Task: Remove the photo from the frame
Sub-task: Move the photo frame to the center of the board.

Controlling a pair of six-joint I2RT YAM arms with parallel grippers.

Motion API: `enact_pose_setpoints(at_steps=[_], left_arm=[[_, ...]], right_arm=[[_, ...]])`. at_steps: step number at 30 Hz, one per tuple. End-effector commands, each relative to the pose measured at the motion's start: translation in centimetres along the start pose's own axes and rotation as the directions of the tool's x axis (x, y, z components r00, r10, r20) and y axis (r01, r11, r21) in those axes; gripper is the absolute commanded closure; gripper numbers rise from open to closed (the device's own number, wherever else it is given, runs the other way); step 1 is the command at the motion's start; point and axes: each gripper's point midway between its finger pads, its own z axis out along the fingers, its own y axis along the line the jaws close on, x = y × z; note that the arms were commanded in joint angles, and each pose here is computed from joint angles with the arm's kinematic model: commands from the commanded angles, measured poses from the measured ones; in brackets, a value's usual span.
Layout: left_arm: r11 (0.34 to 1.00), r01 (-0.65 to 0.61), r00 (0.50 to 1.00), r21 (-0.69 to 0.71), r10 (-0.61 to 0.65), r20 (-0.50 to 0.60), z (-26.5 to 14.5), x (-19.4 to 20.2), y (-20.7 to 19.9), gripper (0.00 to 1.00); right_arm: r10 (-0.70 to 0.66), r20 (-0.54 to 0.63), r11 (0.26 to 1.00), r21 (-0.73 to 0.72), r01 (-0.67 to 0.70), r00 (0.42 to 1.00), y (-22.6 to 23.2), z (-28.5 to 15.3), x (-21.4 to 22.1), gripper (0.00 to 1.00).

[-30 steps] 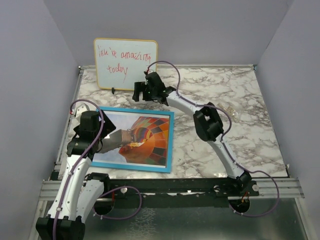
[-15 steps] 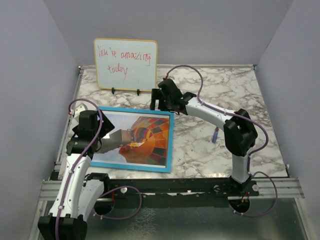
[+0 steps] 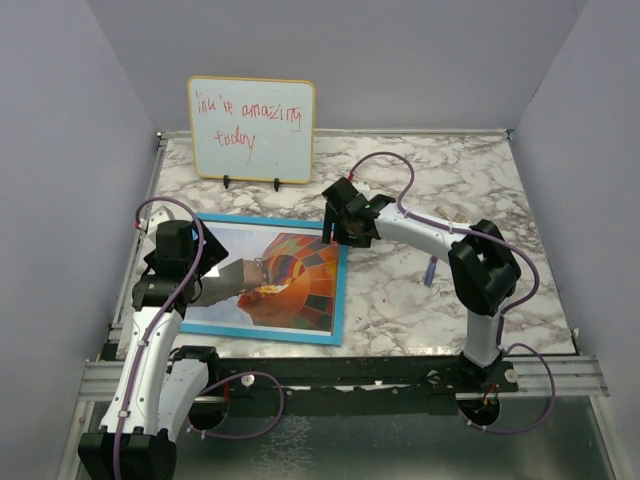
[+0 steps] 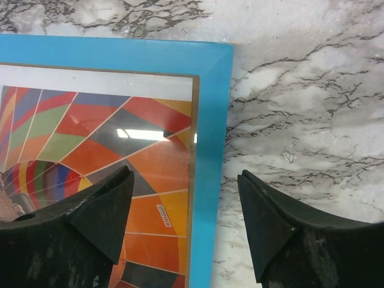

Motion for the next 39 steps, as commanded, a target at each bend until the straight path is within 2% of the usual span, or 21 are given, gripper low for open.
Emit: enact_pose_setpoints(at_steps=[1,7,12,15,22,25,29,32,39], left_arm=[[0.999,-0.004,1.000,0.036,0.003,0.009,-0.2,-0.5,-0.7,0.01],[0.999,-0.001,1.000,0.038,0.001,0.009,-0.1,-0.5,-0.7,0.01],[0.999,0.001,1.000,0.038,-0.002,0.010,-0.1,-0.5,-0.6,0.01],[0.999,0.001,1.000,0.039,-0.002,0.010,-0.1,-0.5,-0.7,0.01],[0.999,0.001,1.000,0.039,-0.002,0.012,-0.1,-0.5,-0.6,0.01],[0.999,0.001,1.000,0.039,-0.001,0.009,-0.1,-0.5,-0.6,0.01],[0.999,0.001,1.000,0.038,-0.001,0.009,-0.1,-0.5,-0.6,0.01],[0.999,0.001,1.000,0.038,-0.001,0.009,-0.1,-0.5,-0.6,0.01],[0.999,0.001,1.000,0.037,-0.001,0.006,0.0,-0.5,-0.6,0.01]], right_arm=[[0.016,-0.005,0.995,0.096,-0.015,1.000,-1.5,0.8,0.7,0.28],[0.017,-0.030,0.989,0.144,-0.012,0.999,-2.2,1.9,1.4,0.31],[0.014,-0.063,0.988,0.152,-0.004,0.998,-2.4,2.9,2.3,0.38],[0.012,-0.062,0.988,0.155,-0.003,0.998,-2.5,3.0,2.4,0.39],[-0.004,-0.074,0.992,0.123,0.013,0.997,-2.2,3.2,2.8,0.48],[0.001,-0.065,0.993,0.122,0.007,0.998,-2.4,3.1,2.9,0.54],[0.002,-0.054,0.990,0.144,0.005,0.999,-2.8,3.0,2.7,0.56],[0.006,-0.049,0.989,0.148,0.001,0.999,-2.8,2.9,2.6,0.64],[0.012,-0.043,0.990,0.140,-0.006,0.999,-2.8,2.7,2.5,0.68]])
